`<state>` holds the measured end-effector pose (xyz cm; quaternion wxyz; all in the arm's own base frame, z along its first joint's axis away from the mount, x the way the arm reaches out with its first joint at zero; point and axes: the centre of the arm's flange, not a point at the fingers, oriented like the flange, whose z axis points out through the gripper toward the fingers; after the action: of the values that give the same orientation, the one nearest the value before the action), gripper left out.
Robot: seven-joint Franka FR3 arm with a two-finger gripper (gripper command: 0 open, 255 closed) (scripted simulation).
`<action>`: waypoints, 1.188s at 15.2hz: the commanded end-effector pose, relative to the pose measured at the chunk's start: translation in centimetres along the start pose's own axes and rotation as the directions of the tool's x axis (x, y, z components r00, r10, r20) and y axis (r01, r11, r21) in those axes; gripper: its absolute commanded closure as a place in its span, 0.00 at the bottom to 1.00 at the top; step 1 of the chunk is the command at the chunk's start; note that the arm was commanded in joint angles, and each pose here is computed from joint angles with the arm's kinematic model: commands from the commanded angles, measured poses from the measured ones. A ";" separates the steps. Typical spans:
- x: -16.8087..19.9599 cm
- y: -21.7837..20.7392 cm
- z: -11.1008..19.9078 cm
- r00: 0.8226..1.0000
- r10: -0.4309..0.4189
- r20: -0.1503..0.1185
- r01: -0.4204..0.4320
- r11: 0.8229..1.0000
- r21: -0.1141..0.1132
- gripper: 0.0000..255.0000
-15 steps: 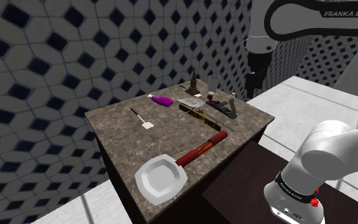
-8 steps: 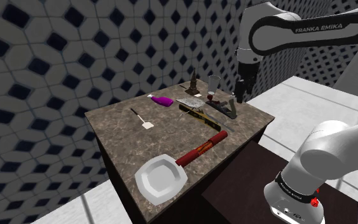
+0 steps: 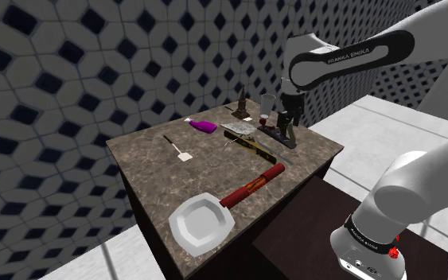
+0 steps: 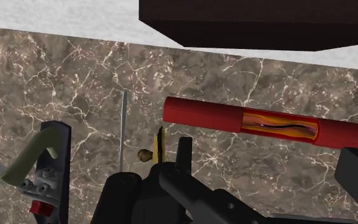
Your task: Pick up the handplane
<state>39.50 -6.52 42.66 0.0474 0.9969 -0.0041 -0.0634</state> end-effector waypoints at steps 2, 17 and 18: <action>2.6 1.3 3.0 1.000 0.017 -0.012 -0.017 1.000 0.002 0.00; 15.3 7.5 16.2 0.993 0.100 -0.059 -0.099 0.995 0.017 0.00; 16.2 7.9 17.0 0.992 0.106 -0.062 -0.105 0.994 0.018 0.00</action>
<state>52.42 -15.71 25.50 0.0433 0.9972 -0.0527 -0.0318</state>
